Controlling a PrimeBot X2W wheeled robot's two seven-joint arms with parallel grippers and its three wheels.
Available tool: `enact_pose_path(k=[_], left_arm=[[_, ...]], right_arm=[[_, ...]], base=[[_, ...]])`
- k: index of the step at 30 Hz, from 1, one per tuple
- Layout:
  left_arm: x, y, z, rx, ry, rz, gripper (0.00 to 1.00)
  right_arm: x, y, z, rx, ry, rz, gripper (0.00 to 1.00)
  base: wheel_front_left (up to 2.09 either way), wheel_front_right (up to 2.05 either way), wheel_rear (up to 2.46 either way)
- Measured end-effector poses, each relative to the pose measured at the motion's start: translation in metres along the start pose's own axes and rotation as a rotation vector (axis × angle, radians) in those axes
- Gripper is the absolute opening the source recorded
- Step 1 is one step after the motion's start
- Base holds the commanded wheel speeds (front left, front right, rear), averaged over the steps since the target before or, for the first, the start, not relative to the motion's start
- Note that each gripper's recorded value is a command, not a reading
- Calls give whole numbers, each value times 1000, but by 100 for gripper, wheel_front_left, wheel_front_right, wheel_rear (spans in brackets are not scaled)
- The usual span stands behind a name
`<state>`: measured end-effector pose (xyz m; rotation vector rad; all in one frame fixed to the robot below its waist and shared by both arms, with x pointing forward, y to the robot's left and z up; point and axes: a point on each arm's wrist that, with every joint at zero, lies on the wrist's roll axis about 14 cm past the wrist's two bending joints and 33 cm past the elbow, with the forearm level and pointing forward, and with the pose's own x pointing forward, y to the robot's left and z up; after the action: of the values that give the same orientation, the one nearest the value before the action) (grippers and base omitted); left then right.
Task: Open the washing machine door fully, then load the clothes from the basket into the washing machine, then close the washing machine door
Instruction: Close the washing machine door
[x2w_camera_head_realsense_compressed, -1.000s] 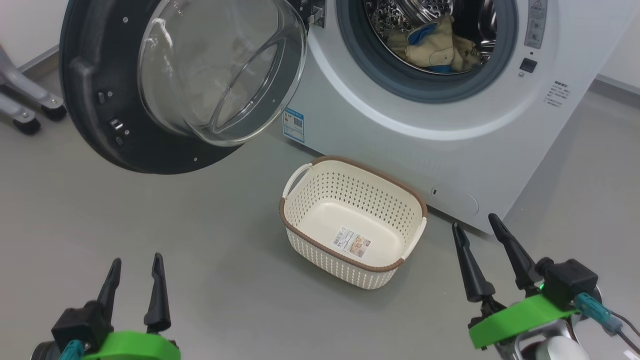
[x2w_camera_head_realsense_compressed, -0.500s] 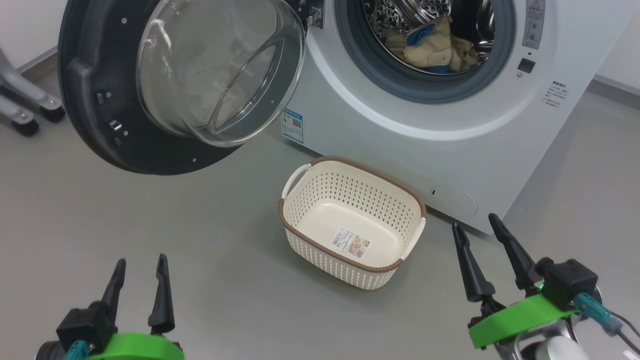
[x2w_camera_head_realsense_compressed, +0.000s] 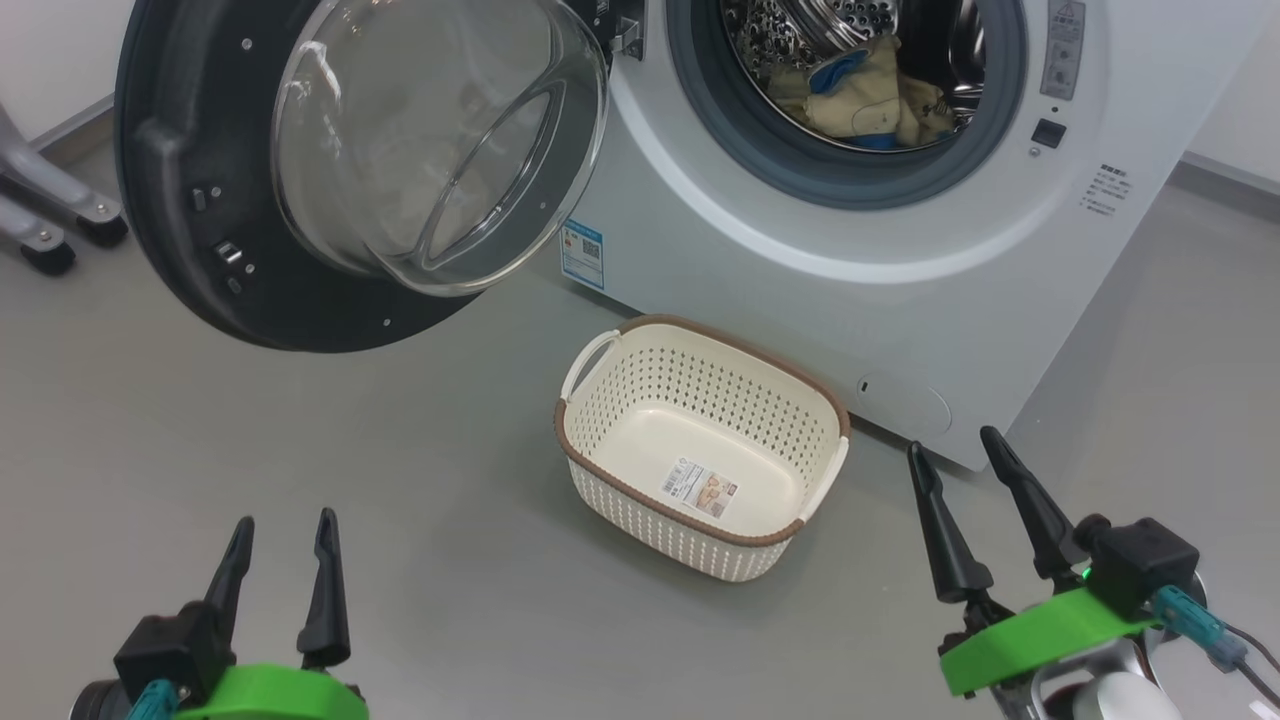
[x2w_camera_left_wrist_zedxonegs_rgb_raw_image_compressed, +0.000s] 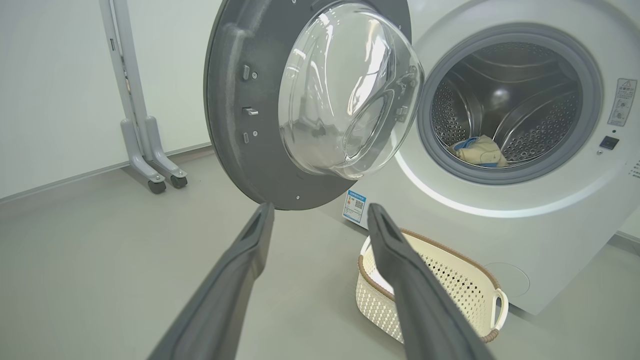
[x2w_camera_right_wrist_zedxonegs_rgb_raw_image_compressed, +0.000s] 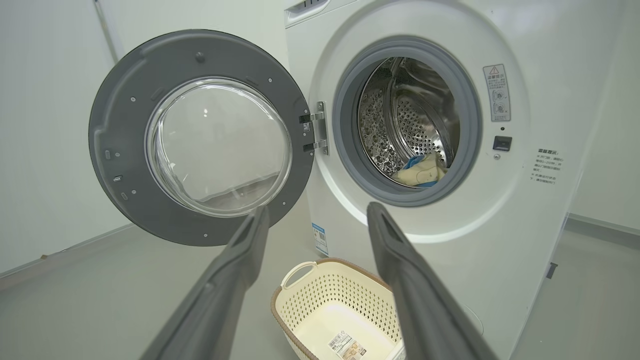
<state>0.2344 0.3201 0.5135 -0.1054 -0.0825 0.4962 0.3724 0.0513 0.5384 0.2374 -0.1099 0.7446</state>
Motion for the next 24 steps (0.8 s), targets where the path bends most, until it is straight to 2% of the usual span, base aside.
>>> enact_pose_path(k=[5, 6, 8, 17, 24], left_arm=[[1, -1, 1, 0, -2, -2, 100], [1, -1, 1, 1, -2, -1, 80], [2, -2, 0, -4, 4, -2, 0], [11, -3, -5, 0, 31, 5, 0], [33, 12, 17, 37, -23, 55, 0]], right_arm=[[0, -2, 1, -1, -4, -4, 100], [0, -2, 1, 1, -4, -6, 100], [0, -4, -1, 6, -1, -9, 100], [1, -13, -17, 27, 33, -24, 100], [10, -25, -25, 35, 42, -25, 100]], base=[[0, 0, 0], [0, 0, 0], [0, 0, 0], [0, 0, 0], [0, 0, 0]])
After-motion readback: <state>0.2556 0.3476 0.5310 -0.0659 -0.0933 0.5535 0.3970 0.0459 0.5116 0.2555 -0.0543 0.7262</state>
